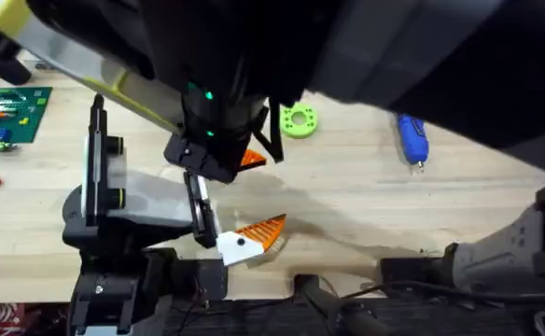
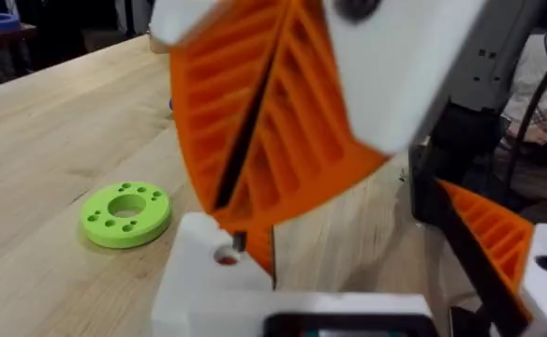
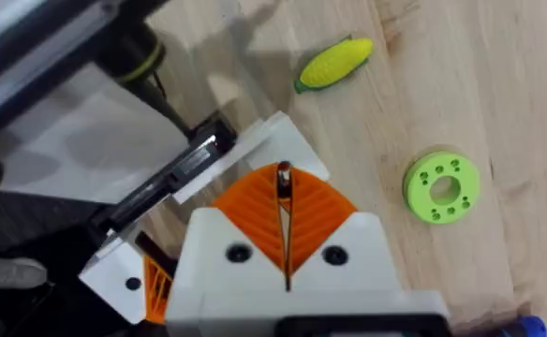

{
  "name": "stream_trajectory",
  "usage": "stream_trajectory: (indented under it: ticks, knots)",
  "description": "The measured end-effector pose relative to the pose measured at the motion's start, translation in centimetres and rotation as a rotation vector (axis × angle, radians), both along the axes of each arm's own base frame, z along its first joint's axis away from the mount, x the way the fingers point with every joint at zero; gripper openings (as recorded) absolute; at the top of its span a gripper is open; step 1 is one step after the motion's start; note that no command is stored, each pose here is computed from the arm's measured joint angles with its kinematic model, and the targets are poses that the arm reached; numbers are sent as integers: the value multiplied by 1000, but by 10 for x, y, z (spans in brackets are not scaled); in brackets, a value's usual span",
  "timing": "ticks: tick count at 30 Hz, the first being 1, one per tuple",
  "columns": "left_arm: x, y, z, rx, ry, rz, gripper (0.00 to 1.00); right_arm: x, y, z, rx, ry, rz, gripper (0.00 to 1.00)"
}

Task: Pick up the gripper from the table and insert it into the empty holder that is missing its gripper. Then pick up a screw, insert it into the mounting hole, and use the screwdriver to tighten it. Finally, clean up the table by picking up the vegetable and placing it into the bucket.

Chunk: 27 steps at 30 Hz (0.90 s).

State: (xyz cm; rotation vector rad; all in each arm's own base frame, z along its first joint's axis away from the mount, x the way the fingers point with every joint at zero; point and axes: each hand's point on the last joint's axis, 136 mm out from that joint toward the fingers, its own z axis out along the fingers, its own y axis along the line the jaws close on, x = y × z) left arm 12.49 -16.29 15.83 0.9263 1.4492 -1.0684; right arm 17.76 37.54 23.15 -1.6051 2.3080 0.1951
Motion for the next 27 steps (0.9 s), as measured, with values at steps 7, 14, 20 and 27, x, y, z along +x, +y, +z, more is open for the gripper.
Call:
stream_trajectory:
  ticks: [7, 14, 20, 27]
  knots:
    - [0, 0, 0, -1, 4, 0, 986, 0, 1, -7, -6, 3, 0, 11]
    - [0, 0, 0, -1, 4, 0, 986, 1, 1, -7, -3, 1, -2, 11]
    - [0, 0, 0, -1, 4, 0, 986, 8, -2, -7, -2, 1, -19, 11]
    - [0, 0, 0, -1, 4, 0, 986, 14, -4, -7, -1, 0, -34, 11]
